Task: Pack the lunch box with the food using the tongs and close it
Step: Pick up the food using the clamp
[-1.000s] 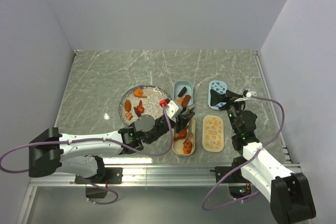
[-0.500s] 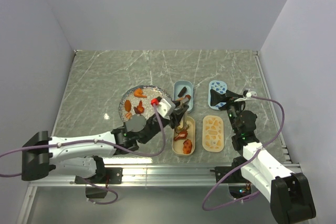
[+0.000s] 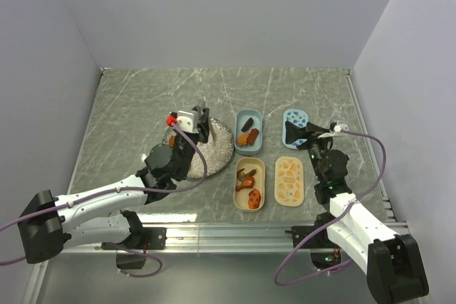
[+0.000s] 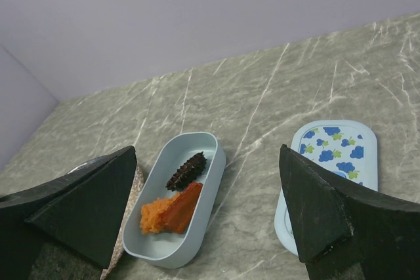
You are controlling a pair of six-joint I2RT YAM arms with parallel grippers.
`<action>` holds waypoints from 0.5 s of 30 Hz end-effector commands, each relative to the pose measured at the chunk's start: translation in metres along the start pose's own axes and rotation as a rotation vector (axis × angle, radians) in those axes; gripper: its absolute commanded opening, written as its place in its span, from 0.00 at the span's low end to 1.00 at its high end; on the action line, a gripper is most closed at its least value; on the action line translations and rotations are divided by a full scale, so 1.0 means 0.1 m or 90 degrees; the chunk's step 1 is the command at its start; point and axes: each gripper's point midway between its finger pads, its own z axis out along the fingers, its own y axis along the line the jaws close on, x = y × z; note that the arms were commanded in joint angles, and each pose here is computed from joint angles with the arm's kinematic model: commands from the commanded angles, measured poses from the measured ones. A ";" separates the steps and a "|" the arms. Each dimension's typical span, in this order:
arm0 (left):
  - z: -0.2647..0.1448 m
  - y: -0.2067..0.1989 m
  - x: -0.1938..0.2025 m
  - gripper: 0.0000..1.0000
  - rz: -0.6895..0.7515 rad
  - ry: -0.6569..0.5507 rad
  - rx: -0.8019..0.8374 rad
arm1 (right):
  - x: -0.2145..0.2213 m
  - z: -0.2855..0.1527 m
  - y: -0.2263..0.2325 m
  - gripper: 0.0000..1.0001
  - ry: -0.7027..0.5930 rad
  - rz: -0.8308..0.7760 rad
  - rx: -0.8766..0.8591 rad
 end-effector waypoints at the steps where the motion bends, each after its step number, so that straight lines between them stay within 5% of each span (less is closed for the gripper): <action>1: 0.03 0.41 -0.07 0.38 -0.036 -0.036 -0.099 | -0.25 0.08 0.14 0.96 -0.044 -0.002 -0.026; 15: -0.15 1.35 0.14 0.39 -0.041 -0.042 -0.269 | -0.25 0.10 0.14 0.96 -0.041 -0.001 -0.026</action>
